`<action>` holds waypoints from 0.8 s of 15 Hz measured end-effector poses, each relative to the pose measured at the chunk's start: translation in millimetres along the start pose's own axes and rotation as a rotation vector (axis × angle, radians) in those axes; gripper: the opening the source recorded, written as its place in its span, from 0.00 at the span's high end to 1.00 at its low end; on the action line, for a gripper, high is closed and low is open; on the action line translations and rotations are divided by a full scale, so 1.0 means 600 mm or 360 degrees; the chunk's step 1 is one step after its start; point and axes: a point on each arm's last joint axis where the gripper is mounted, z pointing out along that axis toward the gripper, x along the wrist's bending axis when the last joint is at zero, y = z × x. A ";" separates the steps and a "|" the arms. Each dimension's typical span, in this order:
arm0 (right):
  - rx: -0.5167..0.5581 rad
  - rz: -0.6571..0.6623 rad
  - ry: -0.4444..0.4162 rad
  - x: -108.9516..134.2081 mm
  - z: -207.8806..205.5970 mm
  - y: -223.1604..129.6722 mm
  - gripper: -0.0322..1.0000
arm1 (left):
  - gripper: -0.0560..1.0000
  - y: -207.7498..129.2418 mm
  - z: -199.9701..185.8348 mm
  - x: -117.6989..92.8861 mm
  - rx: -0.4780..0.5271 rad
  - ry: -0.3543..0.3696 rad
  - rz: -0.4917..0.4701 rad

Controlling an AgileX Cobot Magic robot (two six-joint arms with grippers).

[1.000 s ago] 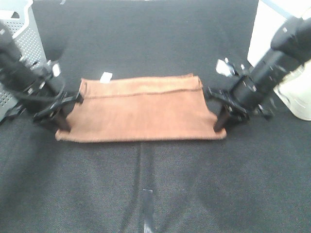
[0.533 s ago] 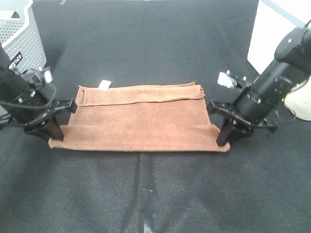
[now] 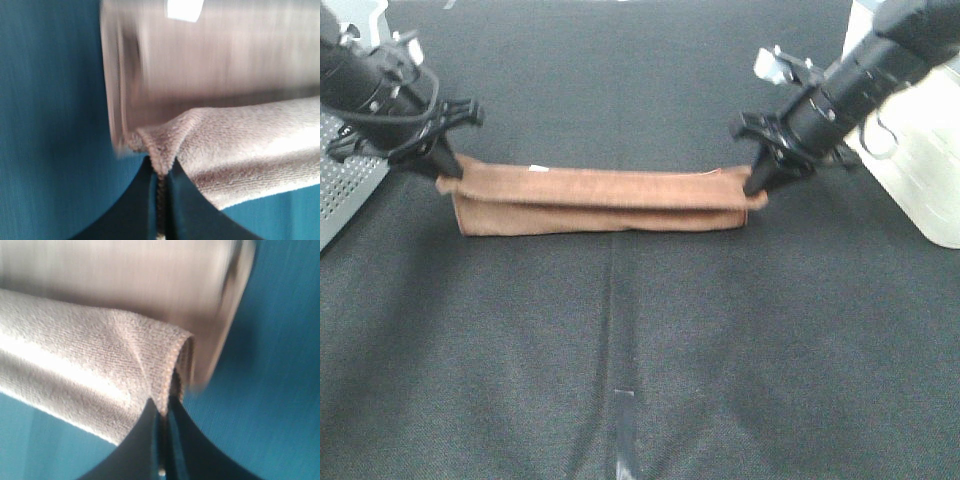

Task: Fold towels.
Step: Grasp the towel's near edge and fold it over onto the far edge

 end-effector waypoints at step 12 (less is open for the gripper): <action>-0.0023 0.0019 -0.0049 -0.052 0.093 0.066 0.46 | 0.28 0.056 0.122 0.020 0.0005 0.0002 -0.0104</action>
